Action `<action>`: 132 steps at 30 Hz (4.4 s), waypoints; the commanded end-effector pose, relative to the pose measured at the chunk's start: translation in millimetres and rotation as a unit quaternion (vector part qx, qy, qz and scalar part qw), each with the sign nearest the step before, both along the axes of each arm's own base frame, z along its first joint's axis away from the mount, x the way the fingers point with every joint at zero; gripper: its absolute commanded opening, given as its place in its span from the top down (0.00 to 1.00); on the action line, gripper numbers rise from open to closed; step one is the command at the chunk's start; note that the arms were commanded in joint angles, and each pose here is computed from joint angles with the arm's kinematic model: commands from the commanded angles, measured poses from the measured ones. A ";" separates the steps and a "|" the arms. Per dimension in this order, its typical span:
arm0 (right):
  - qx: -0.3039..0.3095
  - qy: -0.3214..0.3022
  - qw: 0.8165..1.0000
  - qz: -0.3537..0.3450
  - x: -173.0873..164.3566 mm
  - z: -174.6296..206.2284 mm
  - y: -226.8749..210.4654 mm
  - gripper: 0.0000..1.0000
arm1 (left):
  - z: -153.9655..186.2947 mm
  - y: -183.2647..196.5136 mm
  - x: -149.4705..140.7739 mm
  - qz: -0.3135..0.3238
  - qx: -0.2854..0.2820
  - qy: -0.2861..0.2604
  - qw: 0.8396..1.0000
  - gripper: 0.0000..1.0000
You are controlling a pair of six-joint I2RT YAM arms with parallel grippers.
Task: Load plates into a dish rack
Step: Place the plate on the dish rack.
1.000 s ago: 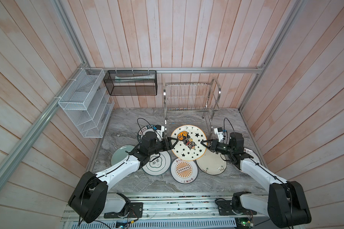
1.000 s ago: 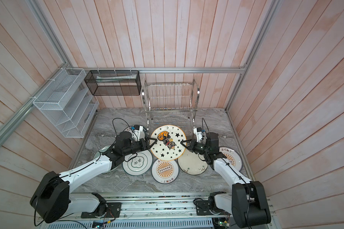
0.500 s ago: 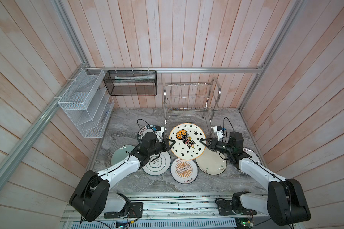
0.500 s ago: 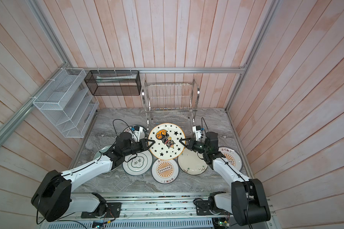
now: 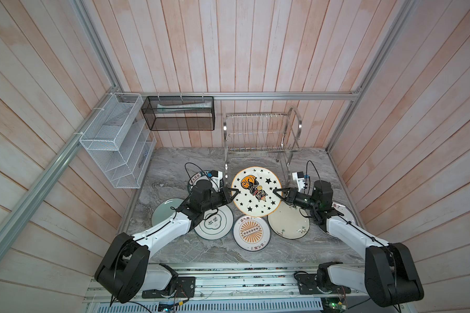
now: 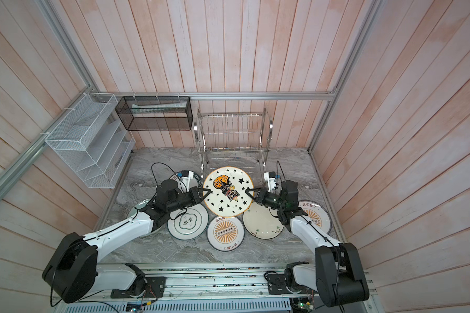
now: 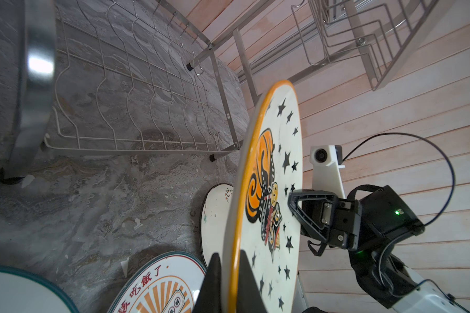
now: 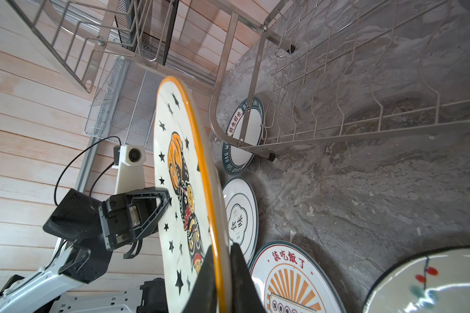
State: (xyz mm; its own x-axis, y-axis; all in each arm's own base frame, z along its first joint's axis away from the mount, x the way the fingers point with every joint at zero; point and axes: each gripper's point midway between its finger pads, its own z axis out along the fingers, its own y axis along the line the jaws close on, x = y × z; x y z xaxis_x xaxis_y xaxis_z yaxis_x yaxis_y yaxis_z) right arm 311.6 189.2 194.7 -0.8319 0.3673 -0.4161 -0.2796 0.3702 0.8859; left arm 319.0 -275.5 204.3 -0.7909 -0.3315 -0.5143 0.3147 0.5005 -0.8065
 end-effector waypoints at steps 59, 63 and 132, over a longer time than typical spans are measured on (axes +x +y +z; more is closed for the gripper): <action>0.017 -0.053 0.994 0.093 -32.3 33.8 46.6 0.91 | 21.2 4.1 -14.2 0.004 -0.018 -0.065 0.998 1.00; 0.018 -0.056 0.994 0.091 -31.9 37.0 46.5 0.83 | 30.8 13.8 -13.9 0.031 -0.029 -0.079 0.996 1.00; 0.030 -0.058 0.993 0.099 -30.8 44.8 50.8 1.00 | 19.3 -9.2 -10.4 -0.023 -0.045 -0.049 0.998 1.00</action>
State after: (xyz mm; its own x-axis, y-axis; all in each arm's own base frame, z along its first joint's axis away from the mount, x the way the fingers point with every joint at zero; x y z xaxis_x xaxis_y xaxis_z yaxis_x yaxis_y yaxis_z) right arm 296.7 219.4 197.9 -0.8585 0.3249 -0.3968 -0.2809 0.3494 0.8939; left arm 316.3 -264.9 202.5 -0.7580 -0.4097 -0.5076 0.3178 0.4476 -0.8359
